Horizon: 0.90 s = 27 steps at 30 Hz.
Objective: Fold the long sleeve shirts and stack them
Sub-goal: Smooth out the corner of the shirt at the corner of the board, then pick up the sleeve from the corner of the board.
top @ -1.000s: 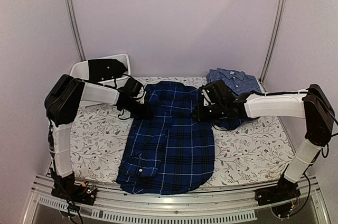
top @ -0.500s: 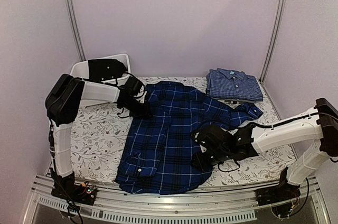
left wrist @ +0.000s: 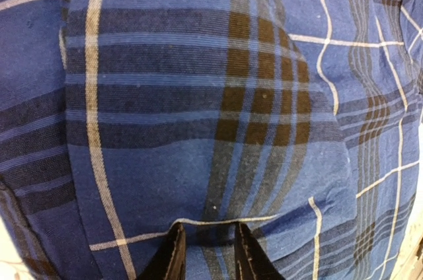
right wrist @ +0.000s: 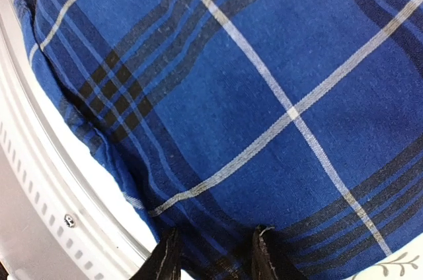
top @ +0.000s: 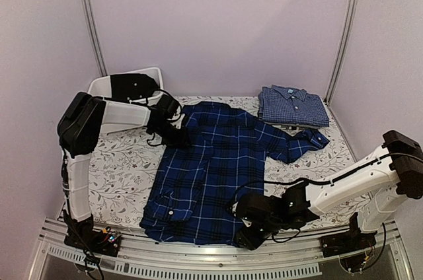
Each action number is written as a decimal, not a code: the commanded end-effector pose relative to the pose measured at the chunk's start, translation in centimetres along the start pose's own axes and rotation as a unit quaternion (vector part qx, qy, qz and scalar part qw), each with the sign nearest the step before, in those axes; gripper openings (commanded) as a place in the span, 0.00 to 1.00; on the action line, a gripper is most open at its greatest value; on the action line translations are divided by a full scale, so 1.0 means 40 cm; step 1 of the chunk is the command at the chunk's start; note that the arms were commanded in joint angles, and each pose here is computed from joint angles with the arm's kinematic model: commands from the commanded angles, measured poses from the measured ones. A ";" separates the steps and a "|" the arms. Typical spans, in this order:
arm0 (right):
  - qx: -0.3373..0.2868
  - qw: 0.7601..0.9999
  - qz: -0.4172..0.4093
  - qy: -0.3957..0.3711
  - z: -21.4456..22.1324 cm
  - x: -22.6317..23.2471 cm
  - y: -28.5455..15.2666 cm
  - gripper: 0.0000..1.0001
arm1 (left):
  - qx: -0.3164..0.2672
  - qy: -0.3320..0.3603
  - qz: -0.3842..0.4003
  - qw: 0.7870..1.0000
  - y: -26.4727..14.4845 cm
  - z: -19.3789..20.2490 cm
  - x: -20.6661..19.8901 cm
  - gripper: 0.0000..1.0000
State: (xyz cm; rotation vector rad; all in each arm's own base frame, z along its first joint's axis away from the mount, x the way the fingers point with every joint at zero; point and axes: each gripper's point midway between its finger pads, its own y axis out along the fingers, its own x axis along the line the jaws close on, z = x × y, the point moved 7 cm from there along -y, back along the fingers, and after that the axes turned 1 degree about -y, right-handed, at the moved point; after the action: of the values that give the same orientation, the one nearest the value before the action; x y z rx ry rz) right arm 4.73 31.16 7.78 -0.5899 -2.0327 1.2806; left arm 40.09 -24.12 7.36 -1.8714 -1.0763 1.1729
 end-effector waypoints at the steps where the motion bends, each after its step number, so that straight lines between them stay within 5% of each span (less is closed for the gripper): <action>1: 0.017 1.000 -0.017 -0.009 -0.013 0.033 -0.003 0.36 | 0.023 -0.001 -0.024 0.999 -0.004 0.013 0.026 0.28; 6: -0.043 0.999 -0.030 0.008 -0.121 0.048 -0.081 0.38 | 0.003 0.036 -0.003 0.999 -0.051 0.000 -0.050 0.39; 11: -0.127 0.988 0.044 0.077 -0.210 -0.061 -0.184 0.50 | -0.024 0.068 0.007 0.997 -0.112 -0.008 -0.131 0.47; 21: -0.261 0.907 0.185 0.273 -0.250 -0.389 -0.345 0.69 | -0.106 0.132 -0.005 0.986 -0.263 0.037 -0.305 0.61; 27: -0.297 0.855 0.223 0.363 -0.226 -0.566 -0.384 0.71 | -0.189 0.155 0.012 0.970 -0.405 0.067 -0.377 0.80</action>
State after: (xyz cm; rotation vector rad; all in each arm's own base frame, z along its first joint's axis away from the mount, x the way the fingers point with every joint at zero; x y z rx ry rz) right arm 24.47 18.51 18.18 -1.5062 -1.7247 0.5682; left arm 30.39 -31.13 22.62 -2.1895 -1.0602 0.7634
